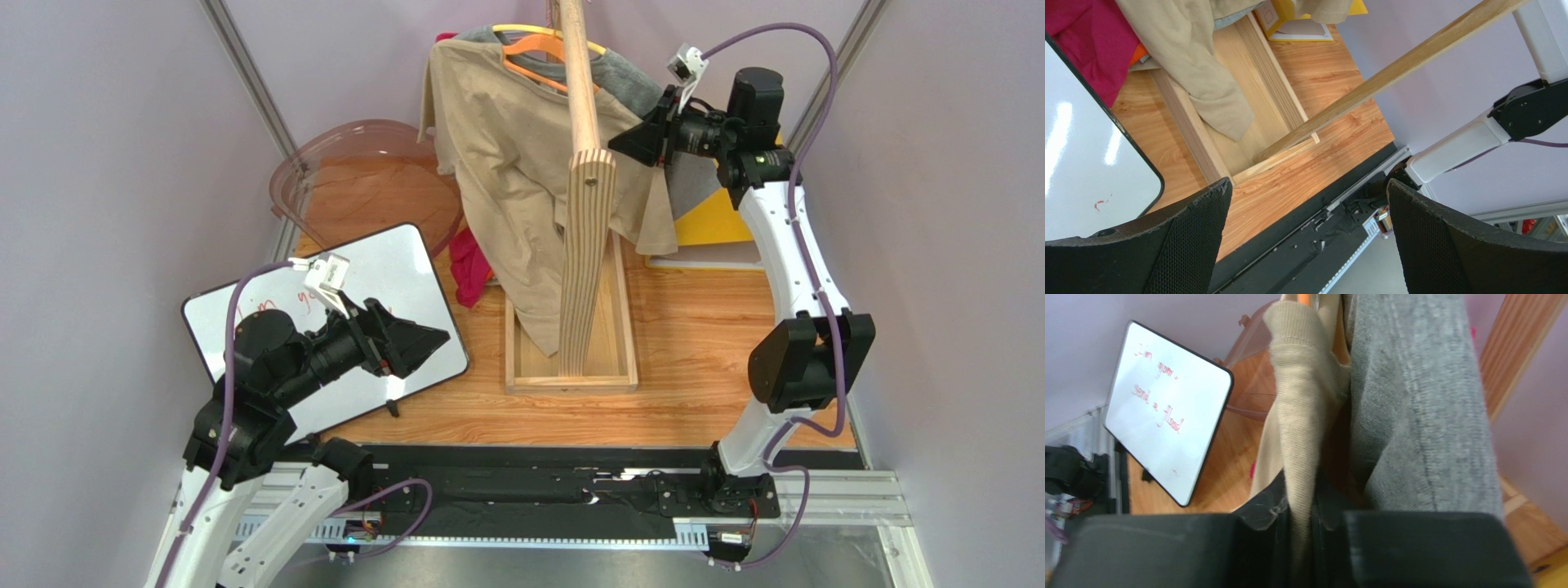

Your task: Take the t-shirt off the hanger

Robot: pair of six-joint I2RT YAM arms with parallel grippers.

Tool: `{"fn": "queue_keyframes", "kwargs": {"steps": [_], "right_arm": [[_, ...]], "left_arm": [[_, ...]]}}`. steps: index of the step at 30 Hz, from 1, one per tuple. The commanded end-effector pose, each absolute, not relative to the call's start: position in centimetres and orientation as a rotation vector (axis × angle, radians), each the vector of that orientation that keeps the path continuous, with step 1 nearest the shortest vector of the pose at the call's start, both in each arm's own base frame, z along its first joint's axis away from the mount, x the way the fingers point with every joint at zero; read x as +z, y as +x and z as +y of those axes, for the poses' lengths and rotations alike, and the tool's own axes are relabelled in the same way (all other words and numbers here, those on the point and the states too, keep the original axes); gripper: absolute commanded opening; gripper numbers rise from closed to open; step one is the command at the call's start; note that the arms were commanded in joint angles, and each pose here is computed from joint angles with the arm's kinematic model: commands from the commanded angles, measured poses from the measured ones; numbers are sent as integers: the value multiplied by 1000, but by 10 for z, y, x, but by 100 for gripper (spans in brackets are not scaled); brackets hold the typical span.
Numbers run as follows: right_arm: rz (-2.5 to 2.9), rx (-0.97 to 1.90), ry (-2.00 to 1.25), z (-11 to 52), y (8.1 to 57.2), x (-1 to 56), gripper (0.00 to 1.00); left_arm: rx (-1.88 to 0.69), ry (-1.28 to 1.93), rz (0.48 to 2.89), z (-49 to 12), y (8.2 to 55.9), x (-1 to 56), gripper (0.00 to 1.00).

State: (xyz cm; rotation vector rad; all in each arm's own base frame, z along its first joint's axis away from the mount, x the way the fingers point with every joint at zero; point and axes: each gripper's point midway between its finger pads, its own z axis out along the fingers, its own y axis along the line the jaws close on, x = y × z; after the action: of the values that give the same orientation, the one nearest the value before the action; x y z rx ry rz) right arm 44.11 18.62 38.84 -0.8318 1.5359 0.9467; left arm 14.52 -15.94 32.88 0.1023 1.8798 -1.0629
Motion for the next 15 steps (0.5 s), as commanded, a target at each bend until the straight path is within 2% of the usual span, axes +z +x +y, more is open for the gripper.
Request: {"fn": "queue_keyframes", "kwargs": {"steps": [1,3,15], "right_arm": [[1415,959,-908,200,430,421,6],[1390,966,-916,200,425,430,0],[1204,942,-911,200,385,490,0]], "left_arm": [[-1070,128,1801,-157,140,348,99],[-1072,125,1796,-156,139,347,99],[-1063,138,1798,-155,136,348,99]]}}
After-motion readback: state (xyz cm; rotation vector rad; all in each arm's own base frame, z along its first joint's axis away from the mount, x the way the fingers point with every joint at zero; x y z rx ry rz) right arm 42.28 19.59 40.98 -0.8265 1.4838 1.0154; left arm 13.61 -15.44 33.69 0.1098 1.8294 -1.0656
